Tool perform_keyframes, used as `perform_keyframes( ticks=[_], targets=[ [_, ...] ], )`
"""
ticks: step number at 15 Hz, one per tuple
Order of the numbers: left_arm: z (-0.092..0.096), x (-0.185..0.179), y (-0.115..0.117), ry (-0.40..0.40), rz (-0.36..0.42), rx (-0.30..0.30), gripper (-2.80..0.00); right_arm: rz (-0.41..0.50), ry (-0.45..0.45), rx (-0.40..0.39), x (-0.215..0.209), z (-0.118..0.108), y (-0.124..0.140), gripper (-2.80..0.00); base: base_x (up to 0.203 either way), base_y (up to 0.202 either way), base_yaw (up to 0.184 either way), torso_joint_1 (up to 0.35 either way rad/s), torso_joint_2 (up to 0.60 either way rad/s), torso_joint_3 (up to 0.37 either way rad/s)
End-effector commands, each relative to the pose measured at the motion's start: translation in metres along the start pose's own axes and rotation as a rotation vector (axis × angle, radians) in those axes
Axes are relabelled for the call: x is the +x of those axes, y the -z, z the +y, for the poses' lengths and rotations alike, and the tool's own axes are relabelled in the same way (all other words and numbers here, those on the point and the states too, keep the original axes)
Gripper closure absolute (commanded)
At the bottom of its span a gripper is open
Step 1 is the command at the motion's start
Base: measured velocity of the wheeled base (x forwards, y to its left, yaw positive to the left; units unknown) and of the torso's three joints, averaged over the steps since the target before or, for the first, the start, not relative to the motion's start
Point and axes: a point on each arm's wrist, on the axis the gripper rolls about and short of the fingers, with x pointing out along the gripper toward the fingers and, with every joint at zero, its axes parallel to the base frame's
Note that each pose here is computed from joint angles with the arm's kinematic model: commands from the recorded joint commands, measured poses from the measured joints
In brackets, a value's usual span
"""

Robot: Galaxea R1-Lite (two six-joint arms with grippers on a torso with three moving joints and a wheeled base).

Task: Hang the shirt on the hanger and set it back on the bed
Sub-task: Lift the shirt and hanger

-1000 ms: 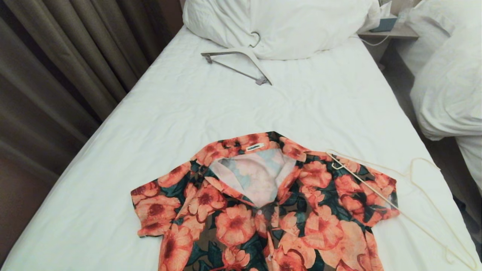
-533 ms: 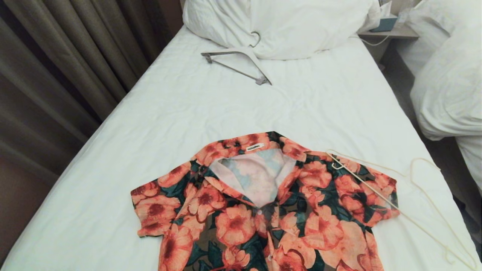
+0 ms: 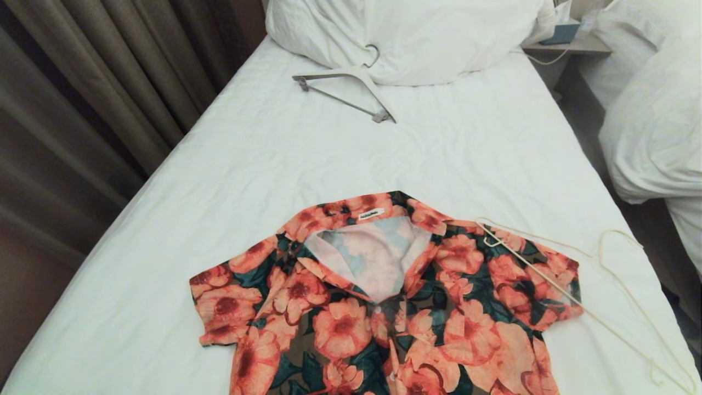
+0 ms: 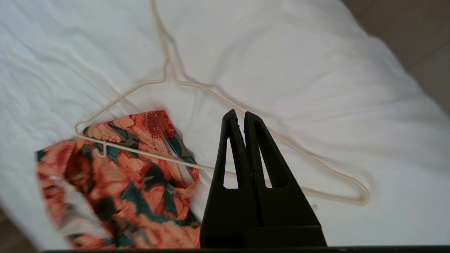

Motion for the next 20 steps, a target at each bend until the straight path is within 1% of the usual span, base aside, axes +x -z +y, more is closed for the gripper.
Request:
perform_keyframes(
  ticks=[1, 2, 4, 8, 9, 11, 12, 13, 14, 16, 20],
  targets=[
    [0.0, 0.0, 0.0, -0.001, 0.001, 0.0, 0.0, 0.101, 0.002, 0.111, 0.016, -0.027, -0.014, -0.81, 0.0, 0.0, 0.0, 0.0, 0.0, 0.0],
    [0.0, 0.0, 0.0, 0.0, 0.001, -0.001, 0.0, 0.15, -0.023, 0.093, 0.017, -0.034, -0.015, -2.8, 0.0, 0.0, 0.0, 0.0, 0.0, 0.0],
    [0.0, 0.0, 0.0, -0.001, 0.001, 0.0, 0.0, 0.214, -0.079, 0.059, 0.024, -0.042, -0.014, -2.8, 0.0, 0.0, 0.0, 0.0, 0.0, 0.0],
    [0.0, 0.0, 0.0, -0.001, 0.001, 0.0, 0.0, 0.261, -0.159, -0.05, 0.035, -0.05, -0.013, -2.8, 0.0, 0.0, 0.0, 0.0, 0.0, 0.0],
    [0.0, 0.0, 0.0, 0.0, 0.001, 0.0, 0.0, 0.277, -0.197, -0.087, 0.039, -0.052, -0.013, -2.8, 0.0, 0.0, 0.0, 0.0, 0.0, 0.0],
    [0.0, 0.0, 0.0, 0.0, 0.001, 0.0, 0.0, 0.307, -0.342, -0.155, 0.047, -0.057, -0.01, -2.8, 0.0, 0.0, 0.0, 0.0, 0.0, 0.0],
    [0.0, 0.0, 0.0, 0.0, 0.001, 0.0, 0.0, 0.315, -0.4, -0.183, 0.051, -0.06, -0.009, -2.8, 0.0, 0.0, 0.0, 0.0, 0.0, 0.0],
    [0.0, 0.0, 0.0, 0.0, 0.001, 0.0, 0.0, 0.325, -0.448, -0.22, 0.057, -0.062, -0.007, -2.8, 0.0, 0.0, 0.0, 0.0, 0.0, 0.0],
    [0.0, 0.0, 0.0, 0.0, 0.001, 0.0, 0.0, 0.342, -0.476, -0.246, 0.065, -0.063, -0.005, -2.8, 0.0, 0.0, 0.0, 0.0, 0.0, 0.0],
    [0.0, 0.0, 0.0, 0.0, 0.001, 0.0, 0.0, 0.385, -0.497, -0.266, 0.082, -0.063, 0.0, -2.8, 0.0, 0.0, 0.0, 0.0, 0.0, 0.0],
    [0.0, 0.0, 0.0, 0.0, 0.001, 0.0, 0.0, 0.407, -0.516, -0.306, 0.095, -0.054, -0.004, -2.8, 0.0, 0.0, 0.0, 0.0, 0.0, 0.0]
  ],
)
